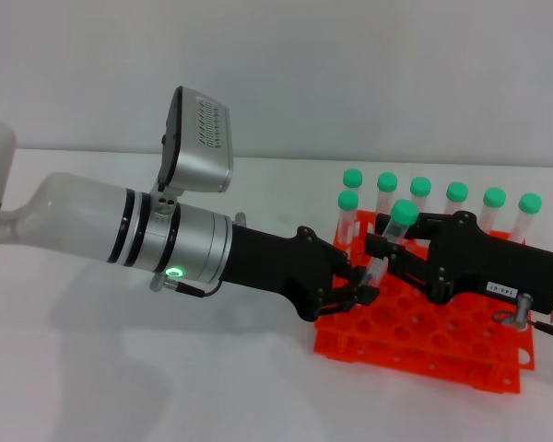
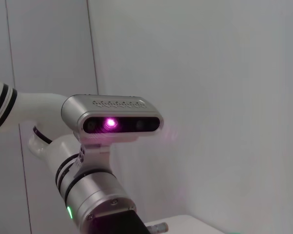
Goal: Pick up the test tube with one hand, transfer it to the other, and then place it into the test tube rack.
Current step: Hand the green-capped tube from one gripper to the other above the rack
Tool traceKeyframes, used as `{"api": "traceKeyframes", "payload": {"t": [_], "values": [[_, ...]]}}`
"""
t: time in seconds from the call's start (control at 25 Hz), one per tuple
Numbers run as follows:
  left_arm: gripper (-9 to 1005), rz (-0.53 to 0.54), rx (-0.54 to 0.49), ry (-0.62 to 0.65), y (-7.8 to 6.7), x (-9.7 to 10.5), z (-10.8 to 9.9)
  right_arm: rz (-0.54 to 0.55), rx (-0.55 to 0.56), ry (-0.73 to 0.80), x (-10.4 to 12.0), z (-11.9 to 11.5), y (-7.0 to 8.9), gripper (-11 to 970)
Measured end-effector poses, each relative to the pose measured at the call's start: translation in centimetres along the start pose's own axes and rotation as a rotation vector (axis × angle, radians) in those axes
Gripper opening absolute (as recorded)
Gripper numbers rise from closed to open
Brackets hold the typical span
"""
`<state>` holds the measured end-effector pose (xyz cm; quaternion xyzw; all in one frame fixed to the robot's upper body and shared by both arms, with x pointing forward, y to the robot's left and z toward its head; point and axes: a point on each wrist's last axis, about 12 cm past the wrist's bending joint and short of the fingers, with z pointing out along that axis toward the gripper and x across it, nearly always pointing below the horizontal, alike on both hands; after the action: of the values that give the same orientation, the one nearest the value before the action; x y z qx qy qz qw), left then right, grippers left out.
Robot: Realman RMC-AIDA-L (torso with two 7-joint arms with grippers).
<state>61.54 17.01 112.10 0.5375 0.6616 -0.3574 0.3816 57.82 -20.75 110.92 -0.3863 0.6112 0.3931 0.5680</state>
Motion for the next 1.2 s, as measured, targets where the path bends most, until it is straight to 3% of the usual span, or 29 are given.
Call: {"api": "traceKeyframes", "payload": {"t": [0.72, 1.04, 1.2], "values": [[288, -0.024, -0.054, -0.064, 0.3, 0.1, -0.7, -0.012, 0.002, 0.002, 0.0, -0.1, 0.0, 204], [486, -0.039, -0.065, -0.082, 0.4, 0.2, -0.8, -0.013, 0.002, 0.002, 0.0, -0.2, 0.0, 204], [672, -0.057, -0.084, -0.092, 0.3, 0.7, -1.5, -0.020, 0.006, 0.000, 0.0, -0.2, -0.1, 204]]}}
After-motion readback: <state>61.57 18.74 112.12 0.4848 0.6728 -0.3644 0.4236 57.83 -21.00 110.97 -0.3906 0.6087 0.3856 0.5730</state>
